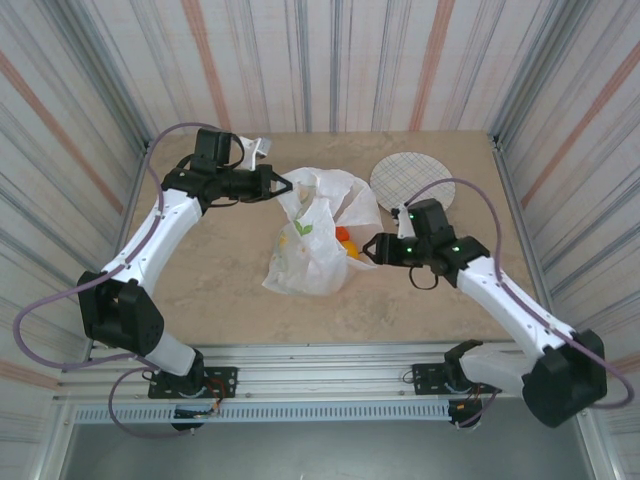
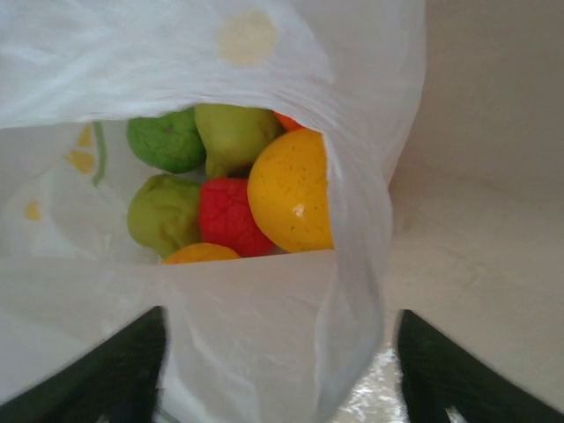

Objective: Place the fruits into the plastic bag

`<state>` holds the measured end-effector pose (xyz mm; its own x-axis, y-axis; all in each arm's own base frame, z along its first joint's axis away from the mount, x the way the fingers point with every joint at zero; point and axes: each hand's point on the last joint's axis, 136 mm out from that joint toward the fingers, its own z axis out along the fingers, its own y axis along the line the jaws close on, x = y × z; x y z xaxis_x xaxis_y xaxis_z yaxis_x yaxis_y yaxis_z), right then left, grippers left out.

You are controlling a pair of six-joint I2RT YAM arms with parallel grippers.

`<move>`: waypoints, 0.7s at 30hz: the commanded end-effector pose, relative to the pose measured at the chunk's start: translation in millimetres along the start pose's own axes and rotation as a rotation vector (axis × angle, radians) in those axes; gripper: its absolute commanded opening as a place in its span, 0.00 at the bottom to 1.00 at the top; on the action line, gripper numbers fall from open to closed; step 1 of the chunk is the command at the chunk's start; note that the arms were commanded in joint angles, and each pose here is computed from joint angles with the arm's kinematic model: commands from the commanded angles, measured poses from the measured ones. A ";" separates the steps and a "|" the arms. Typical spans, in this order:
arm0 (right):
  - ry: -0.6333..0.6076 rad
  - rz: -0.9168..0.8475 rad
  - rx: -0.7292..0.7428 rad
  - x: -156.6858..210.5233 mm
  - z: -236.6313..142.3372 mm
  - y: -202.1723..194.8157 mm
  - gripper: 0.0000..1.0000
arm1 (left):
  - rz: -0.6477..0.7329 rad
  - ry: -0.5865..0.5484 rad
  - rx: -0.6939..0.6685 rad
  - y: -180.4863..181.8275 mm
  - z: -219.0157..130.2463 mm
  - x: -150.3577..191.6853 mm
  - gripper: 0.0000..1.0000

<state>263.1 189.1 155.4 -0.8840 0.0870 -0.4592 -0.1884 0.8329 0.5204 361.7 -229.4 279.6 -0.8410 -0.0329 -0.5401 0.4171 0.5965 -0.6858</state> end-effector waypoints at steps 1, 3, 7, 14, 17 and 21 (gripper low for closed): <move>-0.018 0.047 -0.012 -8.1 18.4 6.7 0.46 | 0.008 0.001 -0.015 0.4 -5.0 1.8 0.00; -0.013 0.024 -0.005 -9.0 19.8 11.3 0.30 | 0.011 -0.003 -0.017 0.1 -6.1 1.5 0.00; -0.057 -0.013 -0.009 -21.3 2.9 24.1 0.11 | 0.015 -0.013 -0.024 -0.6 -9.2 -0.1 0.00; -0.165 -0.050 -0.189 -49.4 -39.9 82.1 0.07 | 0.006 -0.074 -0.032 2.0 -28.9 -13.3 0.00; -0.190 -0.080 -0.233 -59.7 -54.1 105.1 0.07 | -0.009 -0.117 -0.029 4.2 -42.7 -22.7 0.00; -0.221 -0.118 -0.298 -75.2 -72.5 136.0 0.07 | -0.029 -0.181 -0.033 6.5 -64.5 -36.5 0.00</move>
<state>274.0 244.9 280.8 -0.7647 0.1305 -0.6310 -0.3789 0.7011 0.6041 378.1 -182.2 300.2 -0.8066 -0.1531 -0.5710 0.3611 0.6372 -0.6809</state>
